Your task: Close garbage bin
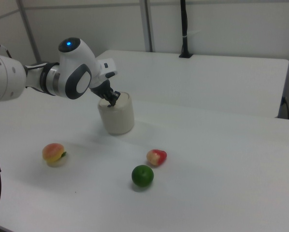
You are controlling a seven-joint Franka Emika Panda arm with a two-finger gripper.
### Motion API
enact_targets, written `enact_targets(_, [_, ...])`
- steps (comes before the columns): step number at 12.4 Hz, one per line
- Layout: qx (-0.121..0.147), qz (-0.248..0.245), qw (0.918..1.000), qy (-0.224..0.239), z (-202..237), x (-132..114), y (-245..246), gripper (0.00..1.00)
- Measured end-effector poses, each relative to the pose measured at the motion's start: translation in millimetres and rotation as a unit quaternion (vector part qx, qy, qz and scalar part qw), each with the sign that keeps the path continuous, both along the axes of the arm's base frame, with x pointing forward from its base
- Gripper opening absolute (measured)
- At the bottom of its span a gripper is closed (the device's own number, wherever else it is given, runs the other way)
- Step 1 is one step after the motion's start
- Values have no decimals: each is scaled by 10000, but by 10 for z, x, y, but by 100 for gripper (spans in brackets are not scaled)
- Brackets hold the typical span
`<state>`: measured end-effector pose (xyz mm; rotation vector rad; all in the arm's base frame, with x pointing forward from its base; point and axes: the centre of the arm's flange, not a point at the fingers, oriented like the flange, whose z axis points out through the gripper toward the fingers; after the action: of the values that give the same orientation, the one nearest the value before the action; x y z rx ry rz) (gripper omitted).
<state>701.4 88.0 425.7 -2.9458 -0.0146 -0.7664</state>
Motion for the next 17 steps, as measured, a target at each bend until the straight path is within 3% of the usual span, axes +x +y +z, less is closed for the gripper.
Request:
enact_targets(8, [-70, 41, 9999, 137, 80, -42, -5, 1])
enact_targets(11, [-97, 68, 9983, 578, 570, -280, -49, 4])
enact_targets(12, [-116, 85, 9964, 834, 758, -413, -69, 11])
enact_targets(15, [-143, 50, 9877, 1554, 1189, -776, -103, 52])
enact_targets(16, [-148, 51, 9864, 1639, 1287, -843, -109, 59])
enact_targets(17, [-154, 56, 9848, 1732, 1435, -945, -118, 75])
